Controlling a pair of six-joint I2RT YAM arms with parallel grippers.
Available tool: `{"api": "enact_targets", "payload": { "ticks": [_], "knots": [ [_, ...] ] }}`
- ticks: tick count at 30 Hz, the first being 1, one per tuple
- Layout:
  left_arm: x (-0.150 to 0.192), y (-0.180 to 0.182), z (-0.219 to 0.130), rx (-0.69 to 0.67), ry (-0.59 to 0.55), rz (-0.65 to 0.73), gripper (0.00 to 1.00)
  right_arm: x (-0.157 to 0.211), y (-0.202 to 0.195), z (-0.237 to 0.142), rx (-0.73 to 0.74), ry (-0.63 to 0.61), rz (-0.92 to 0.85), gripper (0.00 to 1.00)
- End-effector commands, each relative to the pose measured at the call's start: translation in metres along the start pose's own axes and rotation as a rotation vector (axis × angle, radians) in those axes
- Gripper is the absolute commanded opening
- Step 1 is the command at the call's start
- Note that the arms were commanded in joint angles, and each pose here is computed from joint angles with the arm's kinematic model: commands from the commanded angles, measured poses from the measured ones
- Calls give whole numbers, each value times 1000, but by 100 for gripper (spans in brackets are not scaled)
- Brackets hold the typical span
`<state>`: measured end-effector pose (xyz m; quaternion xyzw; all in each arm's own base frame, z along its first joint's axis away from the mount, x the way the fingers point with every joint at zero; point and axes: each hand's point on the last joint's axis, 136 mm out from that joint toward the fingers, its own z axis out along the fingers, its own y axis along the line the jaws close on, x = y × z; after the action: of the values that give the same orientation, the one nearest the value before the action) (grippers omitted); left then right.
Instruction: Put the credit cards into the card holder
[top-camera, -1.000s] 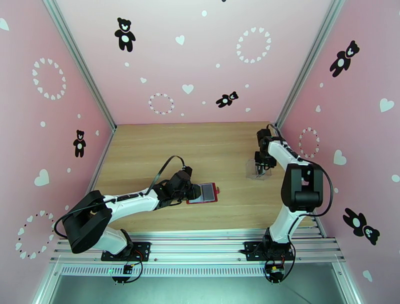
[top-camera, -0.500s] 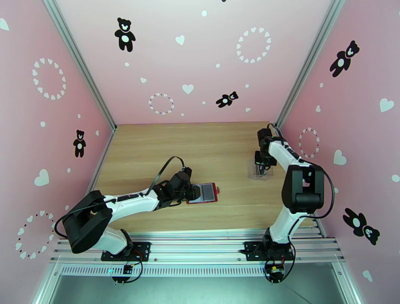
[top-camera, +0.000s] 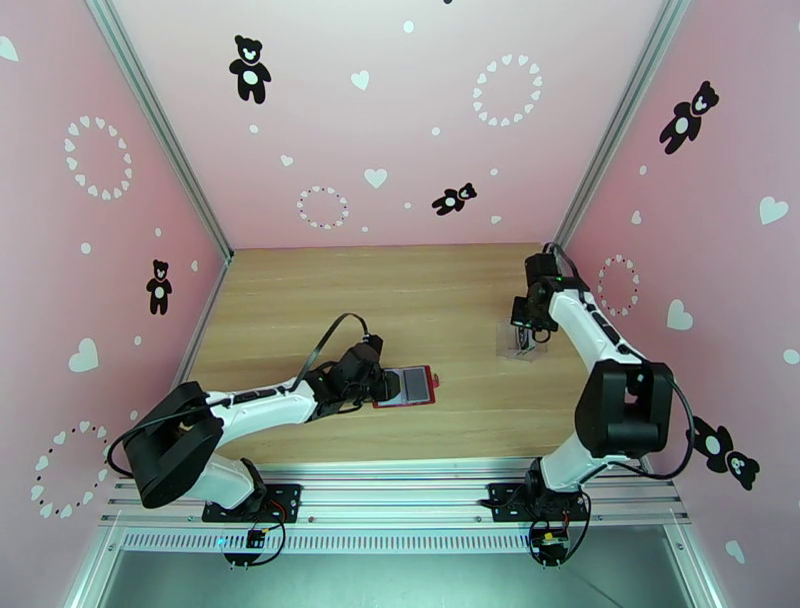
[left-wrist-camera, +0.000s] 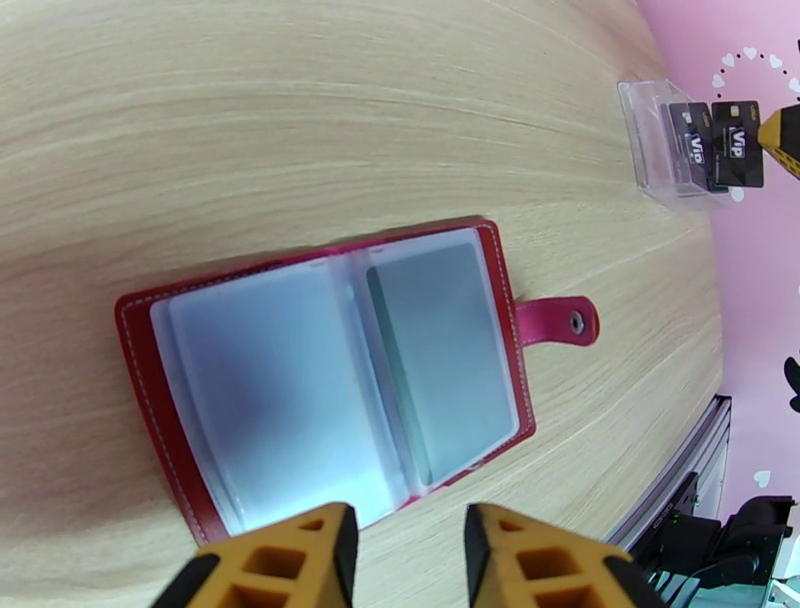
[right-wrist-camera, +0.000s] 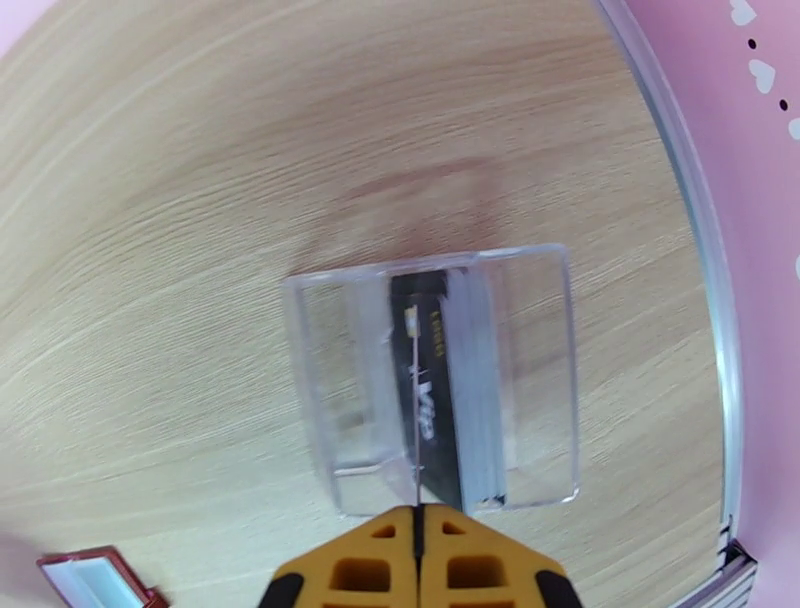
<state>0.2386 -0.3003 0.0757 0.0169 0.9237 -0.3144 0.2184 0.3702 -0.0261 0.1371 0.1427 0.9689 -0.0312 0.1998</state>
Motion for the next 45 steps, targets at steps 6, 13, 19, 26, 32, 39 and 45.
{"api": "enact_targets", "payload": {
  "ticks": [6, 13, 19, 26, 32, 39, 45],
  "knots": [
    [-9, -11, -30, 55, -75, 50, 35, 16, 70, -49, -404, -73, -33, 0],
    [-14, -29, -63, 193, -161, 105, 36, 66, 162, -118, -830, -104, -214, 0],
    [-10, -50, -92, 350, -195, 167, 40, 120, 200, -159, -1071, -79, -340, 0],
    [-8, -75, -126, 548, -251, 186, 48, 161, 211, -195, -1271, -49, -381, 0],
    [-9, -90, -135, 634, -252, 178, 50, 175, 217, -214, -1361, -15, -381, 0],
    [-13, -101, -141, 680, -254, 172, 49, 185, 223, -222, -1408, 0, -392, 0],
    [-13, -104, -140, 692, -248, 165, 45, 194, 226, -222, -1428, 29, -409, 0]
  ]
}}
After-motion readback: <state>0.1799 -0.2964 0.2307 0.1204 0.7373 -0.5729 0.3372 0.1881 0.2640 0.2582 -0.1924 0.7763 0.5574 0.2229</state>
